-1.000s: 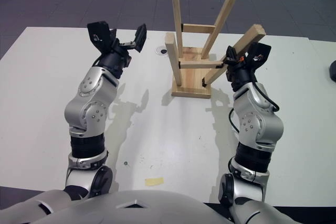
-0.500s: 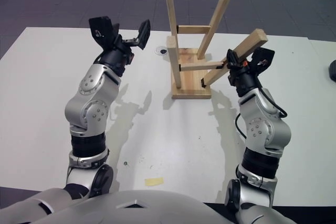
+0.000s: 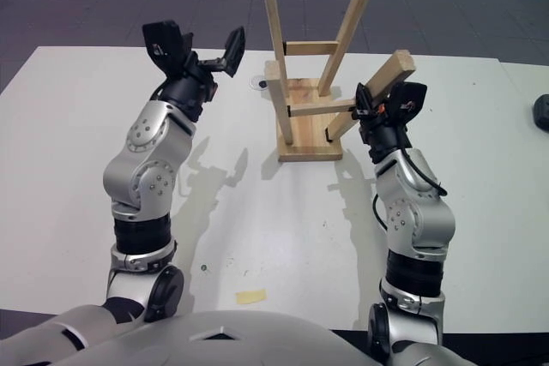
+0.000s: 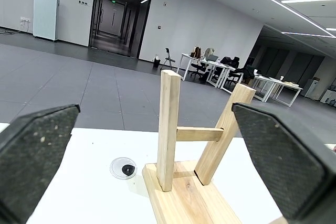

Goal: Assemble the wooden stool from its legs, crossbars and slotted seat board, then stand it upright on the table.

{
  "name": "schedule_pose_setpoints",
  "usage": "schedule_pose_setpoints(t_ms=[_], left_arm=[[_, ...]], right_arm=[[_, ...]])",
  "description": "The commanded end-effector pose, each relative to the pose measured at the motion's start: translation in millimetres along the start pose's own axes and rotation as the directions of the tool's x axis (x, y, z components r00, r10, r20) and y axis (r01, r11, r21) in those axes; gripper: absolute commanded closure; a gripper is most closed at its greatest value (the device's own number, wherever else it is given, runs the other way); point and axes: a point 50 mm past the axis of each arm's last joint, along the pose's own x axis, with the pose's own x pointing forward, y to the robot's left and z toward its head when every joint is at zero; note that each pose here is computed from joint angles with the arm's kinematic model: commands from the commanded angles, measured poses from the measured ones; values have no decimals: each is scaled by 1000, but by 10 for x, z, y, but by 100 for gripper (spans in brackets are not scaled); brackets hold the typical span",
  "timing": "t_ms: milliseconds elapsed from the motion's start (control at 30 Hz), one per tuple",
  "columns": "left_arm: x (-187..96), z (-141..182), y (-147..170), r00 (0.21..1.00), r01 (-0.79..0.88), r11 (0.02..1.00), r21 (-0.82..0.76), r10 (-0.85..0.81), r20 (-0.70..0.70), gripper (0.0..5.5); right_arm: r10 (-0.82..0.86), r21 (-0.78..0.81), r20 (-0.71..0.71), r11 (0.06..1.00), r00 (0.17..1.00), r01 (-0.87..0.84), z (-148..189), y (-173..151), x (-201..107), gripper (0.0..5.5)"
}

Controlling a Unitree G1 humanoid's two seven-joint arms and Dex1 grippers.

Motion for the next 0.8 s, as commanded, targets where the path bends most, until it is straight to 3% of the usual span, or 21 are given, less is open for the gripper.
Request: schedule_pose_setpoints(t_ms=[33,300,500,800], left_arm=[[29,8,-26,1000,23,999,26,-23,-16,10],[31,-87,-93,995,67,997,49,-63,-74,10],[48,-89,-73,995,63,997,52,-59,-81,10],[57,-78,-33,996,45,998,46,-41,-77,10]], right_arm=[[-31,-42,-179,999,983,24,-344,-38,-42,447],[18,-124,-181,991,983,-41,-346,92,-5,447],[-15,-37,-199,999,980,8,-399,51,24,446],[0,-249,-217,967,976,-56,-436,171,80,440]])
